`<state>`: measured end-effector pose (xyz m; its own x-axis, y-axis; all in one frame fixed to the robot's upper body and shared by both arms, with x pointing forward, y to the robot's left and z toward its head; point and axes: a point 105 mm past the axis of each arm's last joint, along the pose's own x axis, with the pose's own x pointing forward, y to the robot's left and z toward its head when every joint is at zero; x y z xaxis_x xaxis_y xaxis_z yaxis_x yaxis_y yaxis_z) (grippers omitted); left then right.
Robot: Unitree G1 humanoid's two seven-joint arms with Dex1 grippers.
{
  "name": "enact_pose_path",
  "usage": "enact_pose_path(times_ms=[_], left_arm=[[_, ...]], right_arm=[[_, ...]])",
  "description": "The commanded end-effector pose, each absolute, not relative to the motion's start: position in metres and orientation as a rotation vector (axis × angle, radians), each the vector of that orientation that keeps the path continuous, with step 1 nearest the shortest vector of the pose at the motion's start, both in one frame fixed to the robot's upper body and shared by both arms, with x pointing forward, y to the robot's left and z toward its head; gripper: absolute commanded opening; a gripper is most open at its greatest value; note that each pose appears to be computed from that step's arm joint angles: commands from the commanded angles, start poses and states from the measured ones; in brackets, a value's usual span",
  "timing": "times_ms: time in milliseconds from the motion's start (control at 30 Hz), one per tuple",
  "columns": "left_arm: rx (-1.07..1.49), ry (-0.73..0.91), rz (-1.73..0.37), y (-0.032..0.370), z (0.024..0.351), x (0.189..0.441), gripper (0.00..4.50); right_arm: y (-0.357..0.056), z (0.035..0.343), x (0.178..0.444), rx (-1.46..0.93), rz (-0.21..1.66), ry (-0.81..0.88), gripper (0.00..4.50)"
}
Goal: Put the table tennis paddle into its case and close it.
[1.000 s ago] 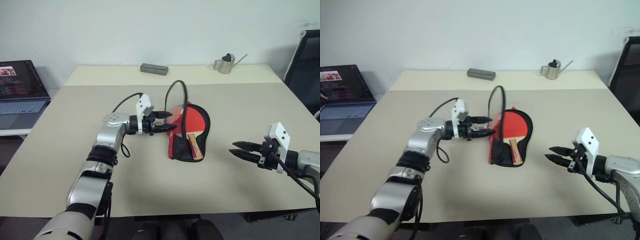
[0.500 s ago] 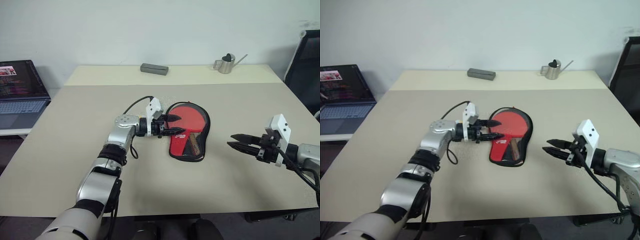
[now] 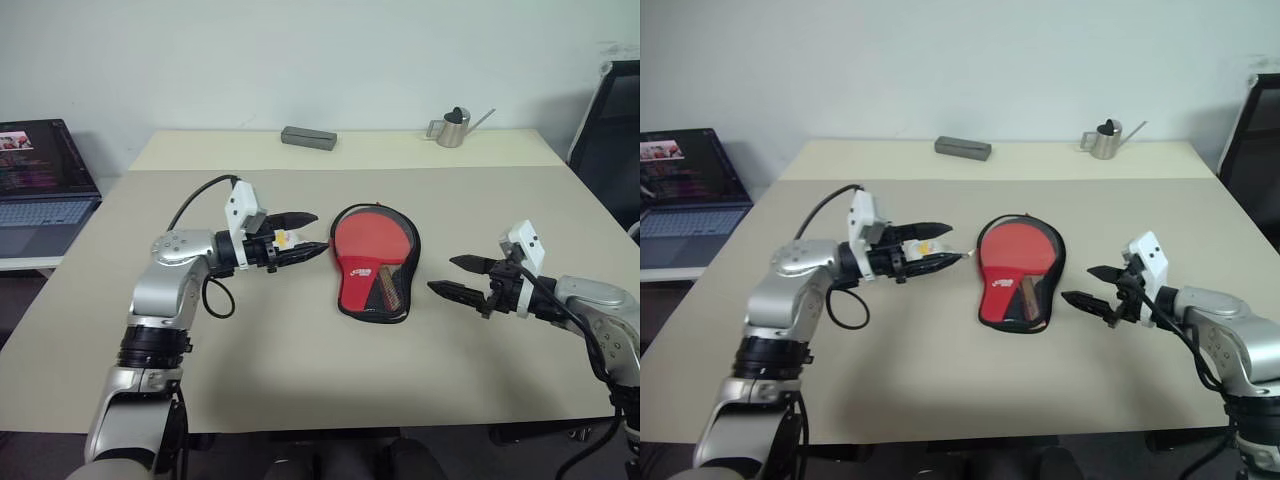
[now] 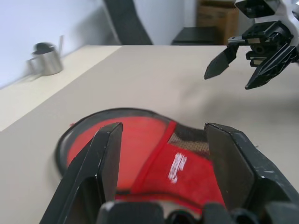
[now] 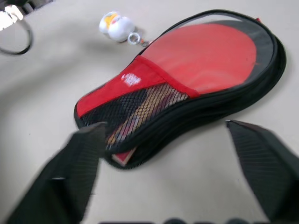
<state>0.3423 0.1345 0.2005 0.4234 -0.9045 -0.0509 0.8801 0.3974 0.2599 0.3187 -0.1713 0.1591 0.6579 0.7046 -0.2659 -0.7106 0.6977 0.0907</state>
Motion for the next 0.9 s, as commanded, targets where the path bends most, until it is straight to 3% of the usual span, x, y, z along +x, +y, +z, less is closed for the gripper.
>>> enact_pose_path(times_ms=[33,167,367,900], left_arm=[[0.274,-0.147,-1.089,0.145,0.216,0.336,3.05],[0.269,-0.154,-1.073,0.147,0.223,0.335,3.05],[0.288,-0.162,-1.093,0.141,0.229,0.335,3.05],[0.299,-0.172,-1.099,0.139,0.235,0.34,3.05]], right_arm=[[-0.164,0.162,0.337,0.01,0.695,0.304,4.48],[-0.147,0.158,0.349,0.113,0.629,0.376,4.48],[-0.144,0.139,0.362,0.061,0.517,0.424,4.48],[-0.117,0.112,0.351,0.061,0.503,0.496,4.48]])
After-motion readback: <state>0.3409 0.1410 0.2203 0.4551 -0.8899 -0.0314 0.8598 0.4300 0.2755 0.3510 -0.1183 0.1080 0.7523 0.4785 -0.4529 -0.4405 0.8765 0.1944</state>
